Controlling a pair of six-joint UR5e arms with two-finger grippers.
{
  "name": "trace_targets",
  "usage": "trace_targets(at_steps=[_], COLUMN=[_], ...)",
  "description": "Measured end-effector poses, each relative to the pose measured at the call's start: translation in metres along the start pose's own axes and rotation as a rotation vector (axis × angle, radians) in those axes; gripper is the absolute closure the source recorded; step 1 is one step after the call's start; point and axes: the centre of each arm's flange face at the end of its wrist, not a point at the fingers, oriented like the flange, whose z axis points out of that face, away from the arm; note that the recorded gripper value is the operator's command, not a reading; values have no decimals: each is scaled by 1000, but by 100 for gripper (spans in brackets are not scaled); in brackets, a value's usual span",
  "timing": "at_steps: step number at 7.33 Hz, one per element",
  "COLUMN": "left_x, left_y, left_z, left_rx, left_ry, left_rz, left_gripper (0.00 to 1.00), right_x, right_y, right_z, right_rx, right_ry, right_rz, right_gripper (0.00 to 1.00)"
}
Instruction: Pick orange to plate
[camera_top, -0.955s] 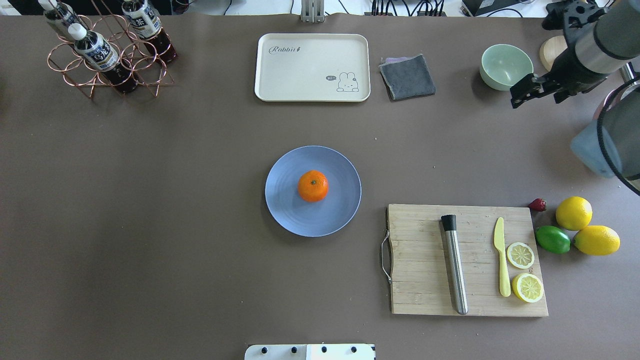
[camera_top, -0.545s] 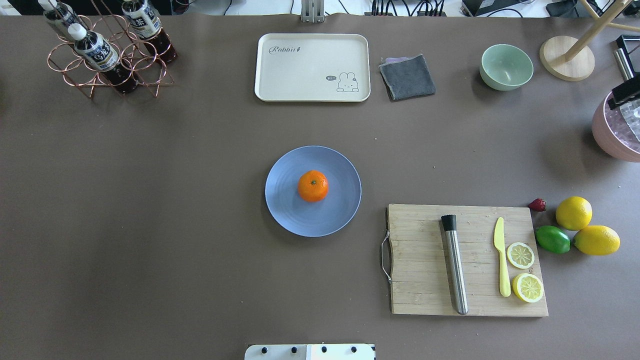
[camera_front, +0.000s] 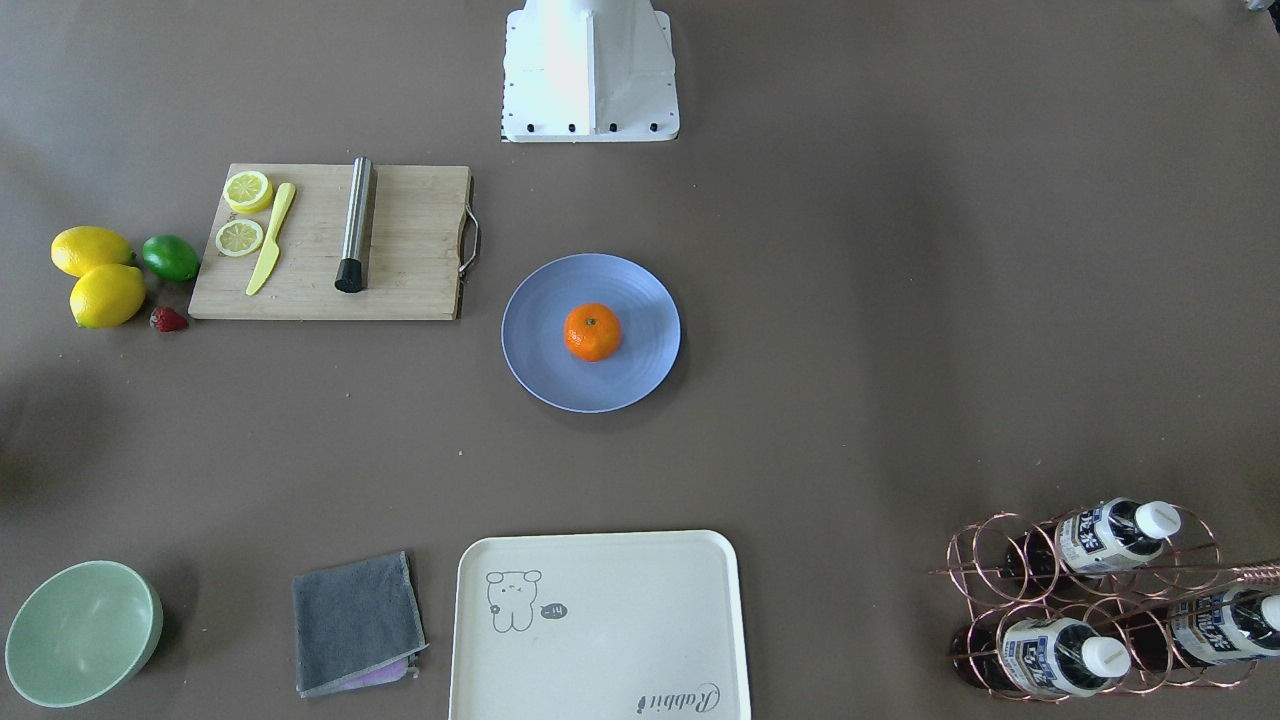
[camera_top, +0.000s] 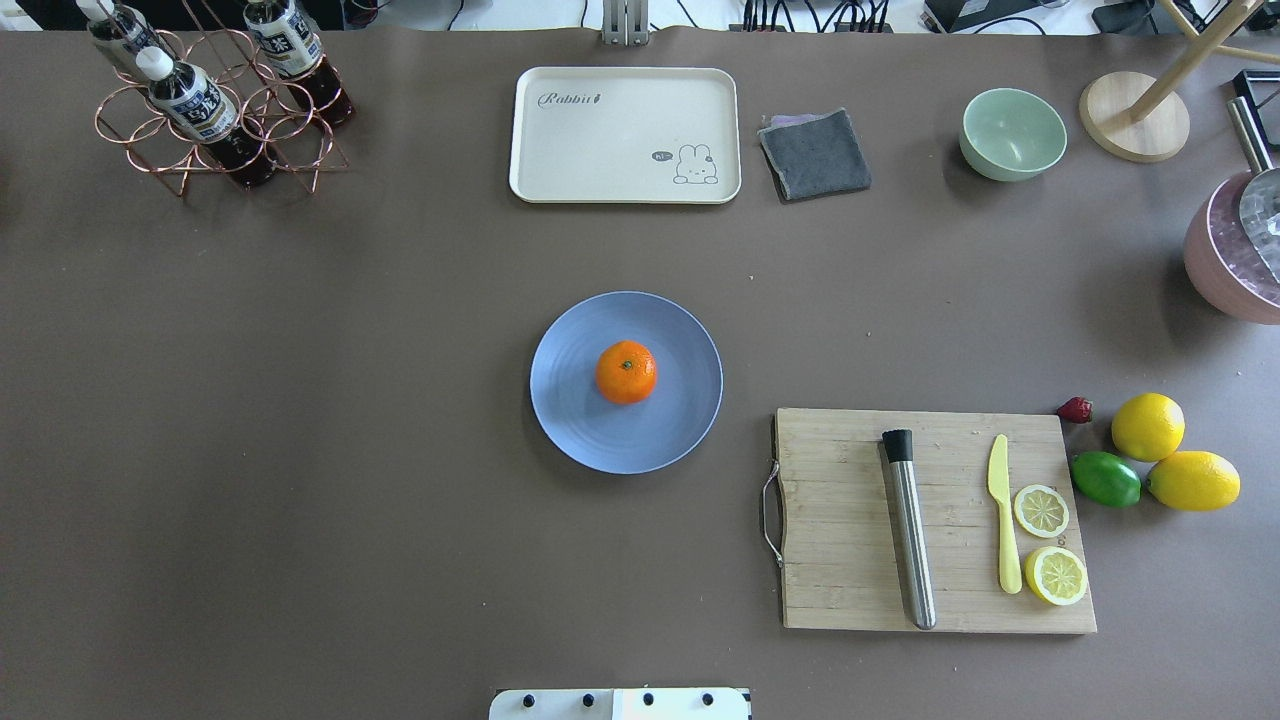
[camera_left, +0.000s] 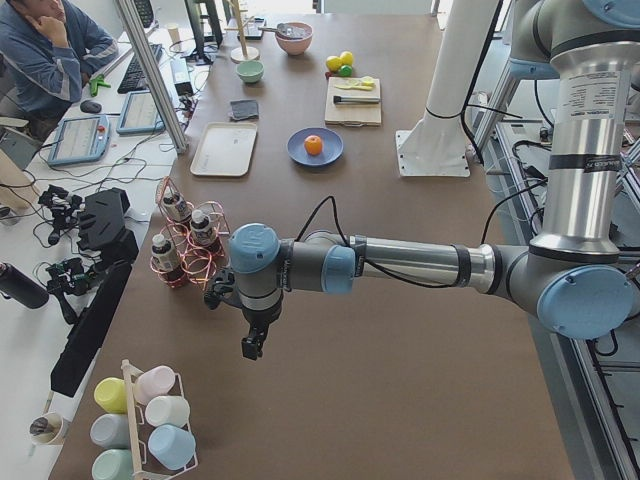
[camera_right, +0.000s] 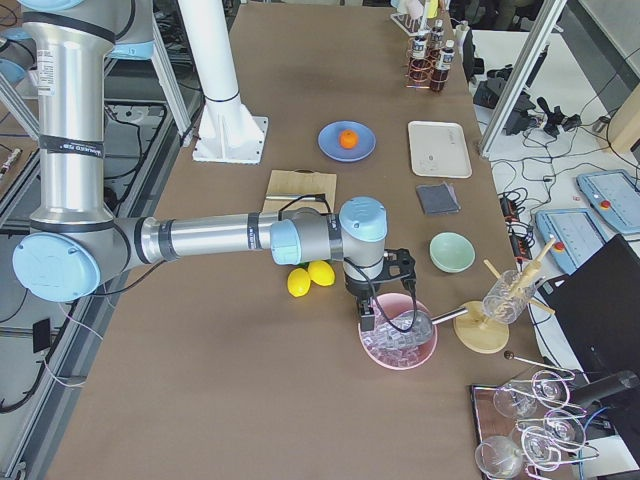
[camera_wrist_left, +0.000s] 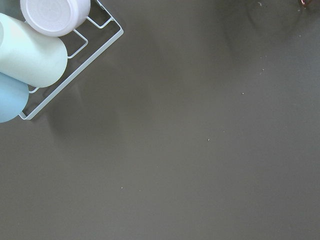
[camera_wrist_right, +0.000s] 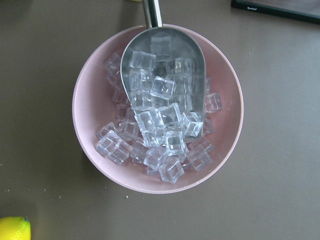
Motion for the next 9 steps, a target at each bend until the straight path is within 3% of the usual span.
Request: trace_targets(at_steps=[4, 9], left_x=[-6, -7], left_y=[18, 25], left_z=[11, 15], left_rx=[-21, -28], left_ry=[6, 9], left_rz=[-17, -25], left_gripper=[2, 2], right_x=[25, 26], right_y=[19, 23], right_z=[28, 31], right_rx=[-60, -68], right_ry=[1, -7], right_rz=[44, 51], right_gripper=[0, 0])
